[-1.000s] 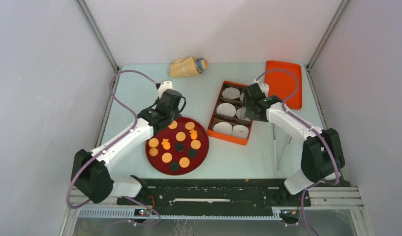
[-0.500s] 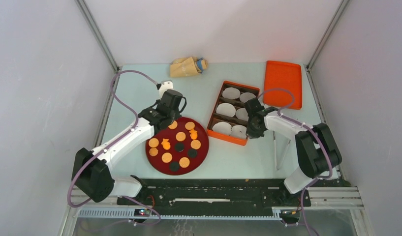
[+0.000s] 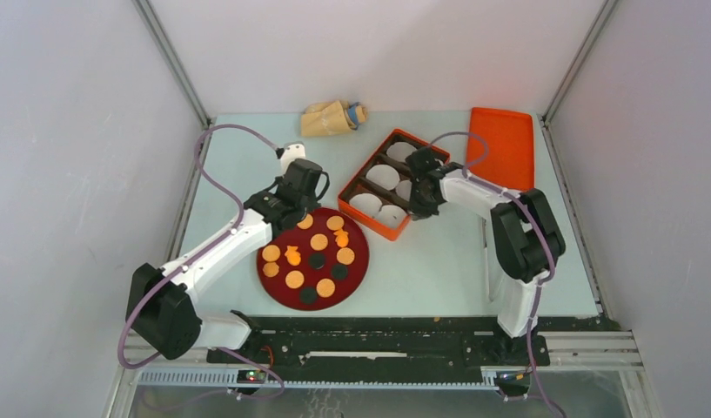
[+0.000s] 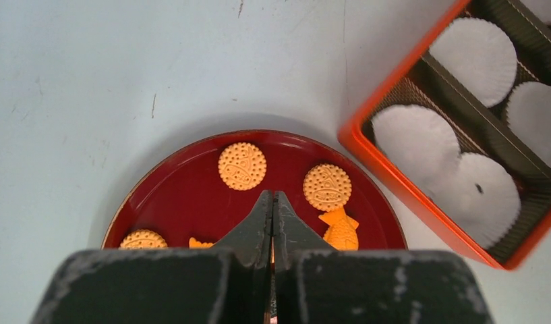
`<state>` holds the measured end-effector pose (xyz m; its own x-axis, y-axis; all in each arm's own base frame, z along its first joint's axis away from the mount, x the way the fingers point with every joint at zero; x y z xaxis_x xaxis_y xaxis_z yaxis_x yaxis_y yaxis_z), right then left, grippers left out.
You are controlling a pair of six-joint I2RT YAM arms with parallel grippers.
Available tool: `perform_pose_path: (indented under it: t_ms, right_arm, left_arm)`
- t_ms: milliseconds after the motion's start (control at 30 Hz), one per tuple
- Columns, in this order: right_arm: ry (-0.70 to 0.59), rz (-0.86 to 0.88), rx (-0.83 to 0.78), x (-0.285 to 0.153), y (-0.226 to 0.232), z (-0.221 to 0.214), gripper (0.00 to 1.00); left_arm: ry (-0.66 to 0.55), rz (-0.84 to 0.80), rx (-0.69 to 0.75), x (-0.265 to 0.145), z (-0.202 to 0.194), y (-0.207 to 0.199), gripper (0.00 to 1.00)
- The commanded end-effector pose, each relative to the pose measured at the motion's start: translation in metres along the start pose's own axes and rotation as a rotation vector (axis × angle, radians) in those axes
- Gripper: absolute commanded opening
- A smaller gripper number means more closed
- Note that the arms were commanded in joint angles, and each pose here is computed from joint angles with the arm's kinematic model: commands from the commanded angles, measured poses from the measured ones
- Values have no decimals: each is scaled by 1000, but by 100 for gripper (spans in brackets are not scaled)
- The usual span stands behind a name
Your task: Pack the cookies
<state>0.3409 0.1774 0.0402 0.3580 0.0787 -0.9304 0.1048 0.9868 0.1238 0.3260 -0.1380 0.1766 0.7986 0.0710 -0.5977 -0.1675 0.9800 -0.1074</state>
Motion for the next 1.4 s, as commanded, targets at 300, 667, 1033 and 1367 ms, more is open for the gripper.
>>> perform_pose_path:
  t_ms: [300, 667, 1033, 1367]
  right_arm:
    - [-76, 129, -157, -18, 84, 51, 0]
    - [-214, 67, -42, -36, 38, 135, 0]
    - [-153, 64, -16, 2, 29, 155, 0]
    - [-221, 79, 7, -34, 20, 139, 0]
  left_arm:
    - [-90, -27, -27, 10, 24, -19, 0]
    - [68, -188, -26, 107, 19, -133, 0]
    - [177, -91, -17, 96, -19, -98, 0]
    - [208, -450, -40, 13, -13, -167, 0]
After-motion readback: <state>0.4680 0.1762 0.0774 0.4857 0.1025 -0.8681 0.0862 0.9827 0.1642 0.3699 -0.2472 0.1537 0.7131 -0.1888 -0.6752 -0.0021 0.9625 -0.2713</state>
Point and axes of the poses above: each gripper's point midway between its finger pads, its own x axis out along the fingers, its own y axis along the line the jaws close on, z = x × y, the point moved 1 cm from there along -x, back along the fingers, and after that the axes turned 2 degrees about -x, right-handed, at the moved point
